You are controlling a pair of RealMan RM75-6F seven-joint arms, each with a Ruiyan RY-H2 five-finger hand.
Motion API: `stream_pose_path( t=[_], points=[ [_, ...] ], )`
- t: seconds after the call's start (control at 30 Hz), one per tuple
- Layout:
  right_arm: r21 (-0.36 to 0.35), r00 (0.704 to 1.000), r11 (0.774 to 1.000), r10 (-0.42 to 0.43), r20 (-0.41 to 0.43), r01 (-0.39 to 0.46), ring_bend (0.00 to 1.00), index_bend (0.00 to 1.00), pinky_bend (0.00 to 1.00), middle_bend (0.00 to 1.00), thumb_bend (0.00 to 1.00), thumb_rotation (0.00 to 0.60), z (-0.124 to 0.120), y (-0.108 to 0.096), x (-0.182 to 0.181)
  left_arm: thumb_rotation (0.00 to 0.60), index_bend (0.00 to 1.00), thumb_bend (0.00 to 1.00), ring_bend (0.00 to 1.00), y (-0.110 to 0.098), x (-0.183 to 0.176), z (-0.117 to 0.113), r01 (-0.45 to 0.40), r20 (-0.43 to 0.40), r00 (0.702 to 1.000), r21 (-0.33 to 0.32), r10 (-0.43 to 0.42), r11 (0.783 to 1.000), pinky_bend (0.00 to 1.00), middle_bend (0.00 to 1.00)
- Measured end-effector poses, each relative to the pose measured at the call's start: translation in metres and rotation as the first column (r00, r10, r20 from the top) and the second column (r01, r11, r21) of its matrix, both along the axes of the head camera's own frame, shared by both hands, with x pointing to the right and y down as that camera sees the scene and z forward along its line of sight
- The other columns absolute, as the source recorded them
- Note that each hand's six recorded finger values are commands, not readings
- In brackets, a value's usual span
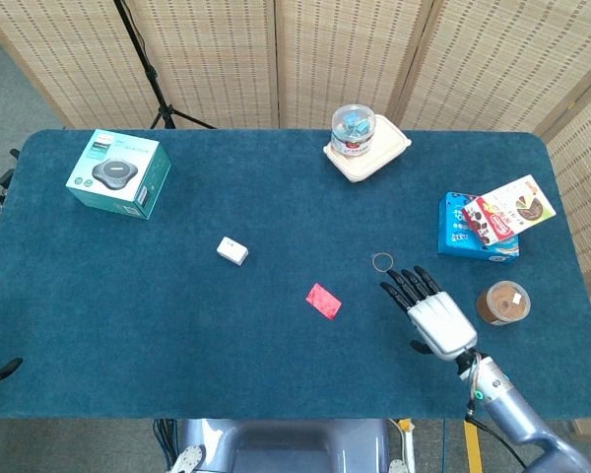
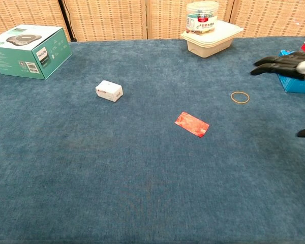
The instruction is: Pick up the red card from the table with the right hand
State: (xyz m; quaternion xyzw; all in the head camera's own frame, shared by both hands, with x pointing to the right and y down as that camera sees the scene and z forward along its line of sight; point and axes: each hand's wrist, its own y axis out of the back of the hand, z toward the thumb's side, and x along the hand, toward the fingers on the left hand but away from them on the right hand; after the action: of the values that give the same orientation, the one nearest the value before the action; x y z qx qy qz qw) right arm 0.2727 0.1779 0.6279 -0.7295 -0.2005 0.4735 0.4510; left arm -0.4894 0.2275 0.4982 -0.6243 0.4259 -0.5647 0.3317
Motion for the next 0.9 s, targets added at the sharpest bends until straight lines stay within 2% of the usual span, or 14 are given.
stream_pose_path(
  t=[0.3,0.5,0.9],
  points=[
    [-0.018,0.996,0.997,-0.075,0.057,0.076,0.00,0.15,0.00,0.00,0.00,0.600,0.040,-0.011,-0.063,0.600,0.00,0.00,0.00,-0.002,0.001,0.004,0.005,0.011,1.000,-0.011,-0.005,1.000,0.00,0.00],
    [-0.029,0.991,0.996,-0.080,0.109,0.084,0.00,0.16,0.00,0.00,0.00,0.600,0.046,-0.015,-0.094,0.600,0.00,0.00,0.00,-0.004,-0.001,0.006,0.014,0.015,1.000,-0.014,-0.014,1.000,0.00,0.00],
    [-0.017,0.990,0.996,-0.080,0.113,0.083,0.00,0.19,0.00,0.00,0.00,0.600,0.061,-0.020,-0.124,0.600,0.00,0.00,0.00,-0.006,-0.003,0.008,0.024,0.020,1.000,-0.021,-0.024,0.999,0.00,0.00]
  ],
)
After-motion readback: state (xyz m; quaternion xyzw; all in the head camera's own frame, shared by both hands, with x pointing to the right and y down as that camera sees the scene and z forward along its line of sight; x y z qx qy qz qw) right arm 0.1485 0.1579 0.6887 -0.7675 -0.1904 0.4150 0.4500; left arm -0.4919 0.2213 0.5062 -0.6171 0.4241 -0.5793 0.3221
